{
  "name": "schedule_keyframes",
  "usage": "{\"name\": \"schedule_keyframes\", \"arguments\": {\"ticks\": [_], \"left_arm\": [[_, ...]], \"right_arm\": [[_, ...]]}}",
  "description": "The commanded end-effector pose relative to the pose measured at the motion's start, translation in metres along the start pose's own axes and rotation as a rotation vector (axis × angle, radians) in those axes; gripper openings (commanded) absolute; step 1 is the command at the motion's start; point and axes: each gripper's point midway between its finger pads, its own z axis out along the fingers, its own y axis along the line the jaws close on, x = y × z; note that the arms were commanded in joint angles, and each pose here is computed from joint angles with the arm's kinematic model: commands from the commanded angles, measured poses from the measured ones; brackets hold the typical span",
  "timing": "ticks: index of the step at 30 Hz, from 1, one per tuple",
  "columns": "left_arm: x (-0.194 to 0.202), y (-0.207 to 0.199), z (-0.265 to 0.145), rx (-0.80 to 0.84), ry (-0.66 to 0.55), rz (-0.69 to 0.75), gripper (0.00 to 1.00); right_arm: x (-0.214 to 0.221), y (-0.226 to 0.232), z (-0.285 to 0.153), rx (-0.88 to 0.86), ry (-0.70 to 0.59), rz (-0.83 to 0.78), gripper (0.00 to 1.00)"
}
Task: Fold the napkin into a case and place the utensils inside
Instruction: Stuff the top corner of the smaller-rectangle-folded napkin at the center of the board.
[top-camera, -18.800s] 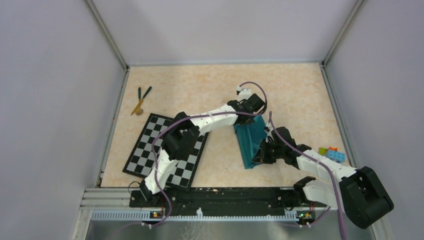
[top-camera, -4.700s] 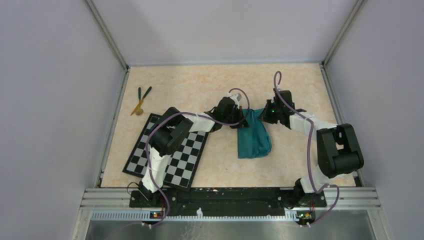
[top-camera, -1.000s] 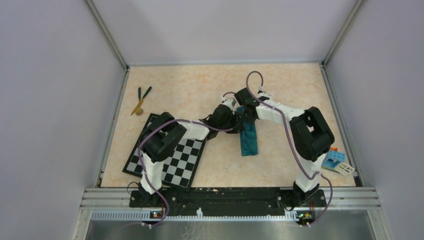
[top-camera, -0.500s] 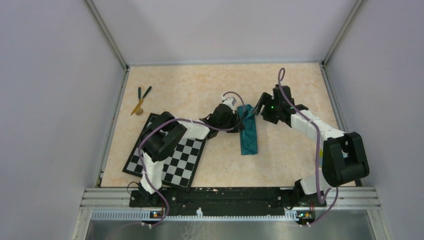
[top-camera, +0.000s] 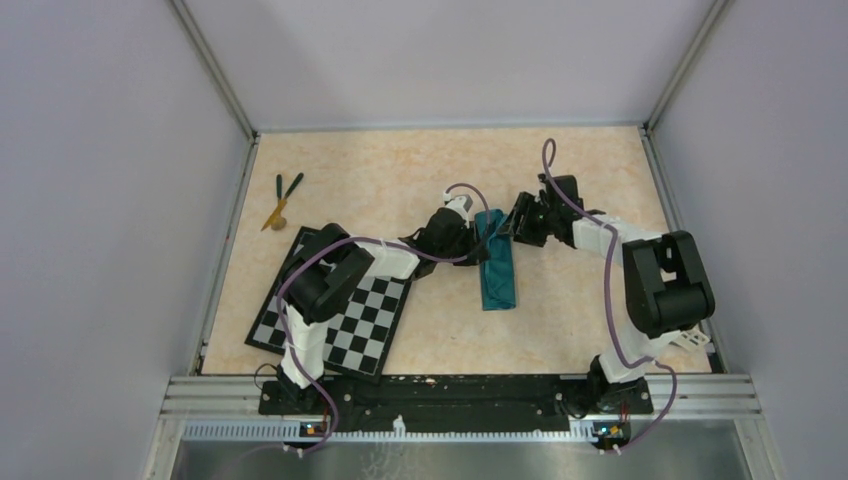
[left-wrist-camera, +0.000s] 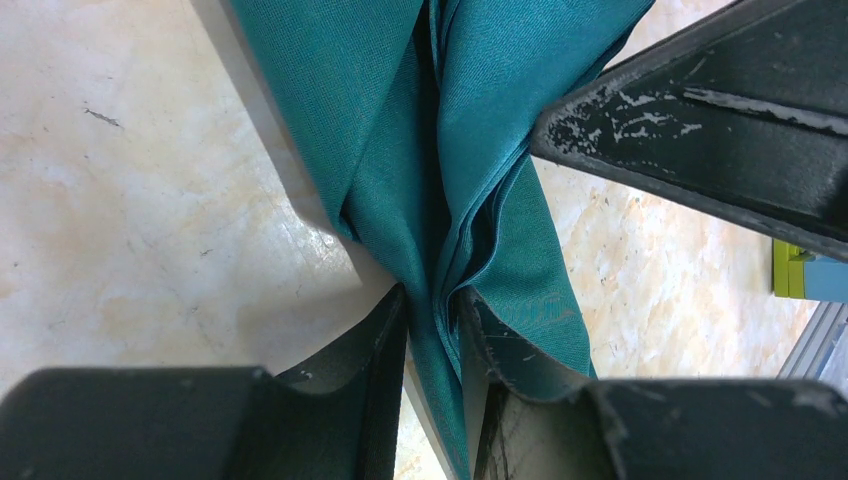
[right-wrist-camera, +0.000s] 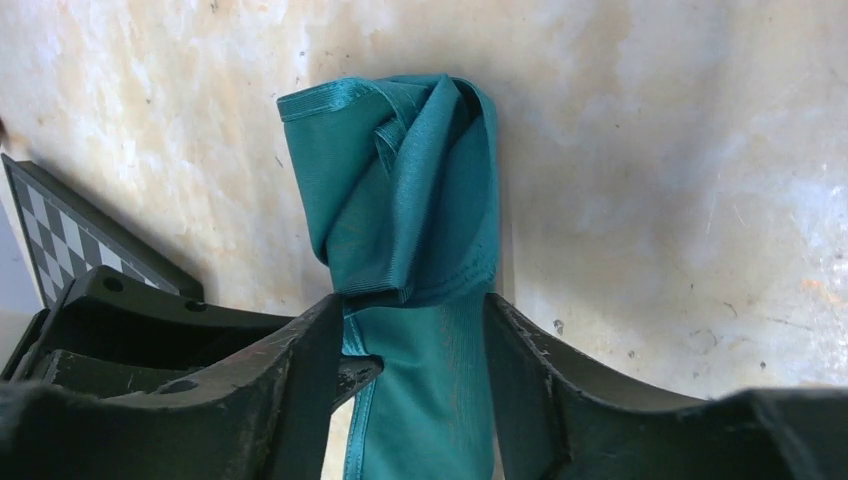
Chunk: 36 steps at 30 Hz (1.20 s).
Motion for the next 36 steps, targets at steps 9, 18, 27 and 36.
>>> {"name": "schedule_keyframes", "arguments": {"ticks": [9,18,27,36], "left_arm": [[0.048,0.044,-0.009,-0.159,0.154,0.015,0.32],[0.045,0.041,-0.012,-0.157,0.149,0.023,0.32],[0.043,0.038,-0.013,-0.159,0.143,0.035,0.32],[0.017,0.008,-0.041,-0.024,0.096,0.037,0.60]], "right_arm": [[-0.049,0.033,0.000,-0.094,-0.130,-0.065,0.36],[-0.047,0.032,0.011,-0.082,-0.119,-0.074,0.23],[-0.048,0.036,0.016,-0.051,-0.121,-0.103,0.29],[-0.044,0.040,0.023,-0.073,-0.098,-0.169,0.00]]}}
